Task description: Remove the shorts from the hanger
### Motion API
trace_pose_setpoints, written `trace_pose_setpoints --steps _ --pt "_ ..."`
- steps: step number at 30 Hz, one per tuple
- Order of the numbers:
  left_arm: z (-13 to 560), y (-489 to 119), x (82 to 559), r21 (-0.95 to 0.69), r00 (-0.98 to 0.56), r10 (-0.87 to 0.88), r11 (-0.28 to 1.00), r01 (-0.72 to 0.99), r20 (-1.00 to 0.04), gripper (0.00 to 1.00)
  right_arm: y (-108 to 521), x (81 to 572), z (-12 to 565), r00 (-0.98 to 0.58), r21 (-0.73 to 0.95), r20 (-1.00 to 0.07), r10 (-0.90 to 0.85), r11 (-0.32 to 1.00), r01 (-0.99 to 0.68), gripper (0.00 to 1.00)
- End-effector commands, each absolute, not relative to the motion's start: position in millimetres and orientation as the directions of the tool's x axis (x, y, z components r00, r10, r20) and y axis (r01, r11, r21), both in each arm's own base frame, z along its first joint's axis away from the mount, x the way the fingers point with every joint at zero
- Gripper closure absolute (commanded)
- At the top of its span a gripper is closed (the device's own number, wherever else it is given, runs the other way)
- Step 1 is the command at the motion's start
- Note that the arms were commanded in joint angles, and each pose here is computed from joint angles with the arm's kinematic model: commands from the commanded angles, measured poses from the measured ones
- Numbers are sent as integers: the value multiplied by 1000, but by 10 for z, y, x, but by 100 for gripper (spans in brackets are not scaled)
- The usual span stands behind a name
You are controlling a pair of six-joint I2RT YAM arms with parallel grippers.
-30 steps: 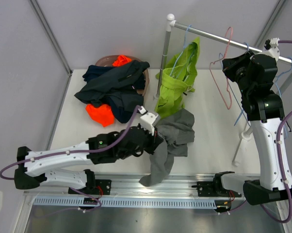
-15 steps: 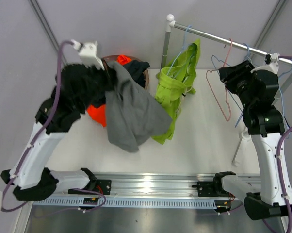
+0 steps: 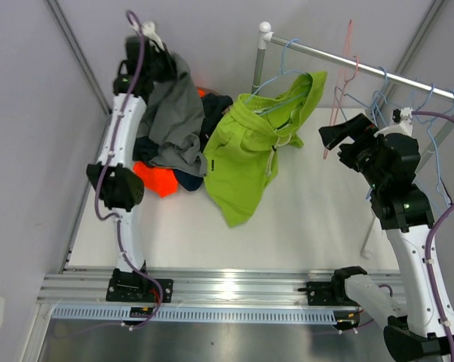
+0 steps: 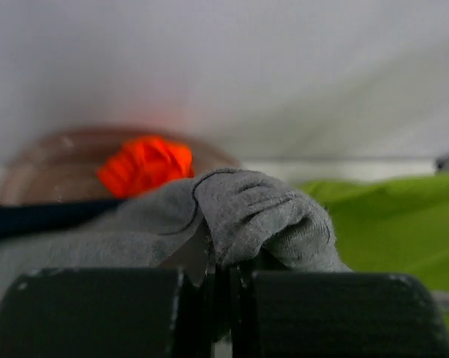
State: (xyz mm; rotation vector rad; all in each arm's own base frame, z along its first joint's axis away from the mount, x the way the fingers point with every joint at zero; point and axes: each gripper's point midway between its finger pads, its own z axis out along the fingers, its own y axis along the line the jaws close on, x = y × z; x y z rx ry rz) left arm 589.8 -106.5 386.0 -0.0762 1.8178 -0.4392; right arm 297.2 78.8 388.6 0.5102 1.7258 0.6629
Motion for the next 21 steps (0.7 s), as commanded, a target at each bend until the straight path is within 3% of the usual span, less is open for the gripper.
trace_pose_setpoints --steps 1,3,4,5,9,10,12,13,21 --pt "3044 -1616 5850 -424 -502 -256 868 257 -826 95 916 2886 4311 -165 648 -761 627 741 -177 2" --pt "2937 -1722 5786 -402 -514 -220 873 276 -829 67 1038 2841 4529 -140 637 -767 626 718 -282 2" --pt "2763 -1723 5736 -402 -549 -209 878 259 -809 25 1122 2818 4606 -145 629 -771 620 704 -330 2" --pt "2722 -1718 5684 -396 -566 -200 885 247 -800 2 1223 2845 4633 -159 625 -772 615 692 -361 2" --pt "2755 -1588 5385 -356 -560 -192 913 199 -806 1 1550 2996 4791 -183 592 -797 576 681 -432 2" --pt "3114 -1529 5231 -354 -501 -213 912 206 -839 1 1571 3027 4890 -161 579 -803 574 688 -438 2" --pt "3079 -1473 5035 -362 -509 -226 914 185 -830 1 1720 3185 4847 -175 576 -807 563 688 -441 1" --pt "3377 -1437 4844 -365 -463 -239 908 205 -854 1 1735 3241 4875 -163 576 -806 568 691 -437 2" --pt "3335 -1192 3866 -274 -469 -135 931 242 -873 1 1891 3771 4741 -166 567 -820 548 737 -369 3"
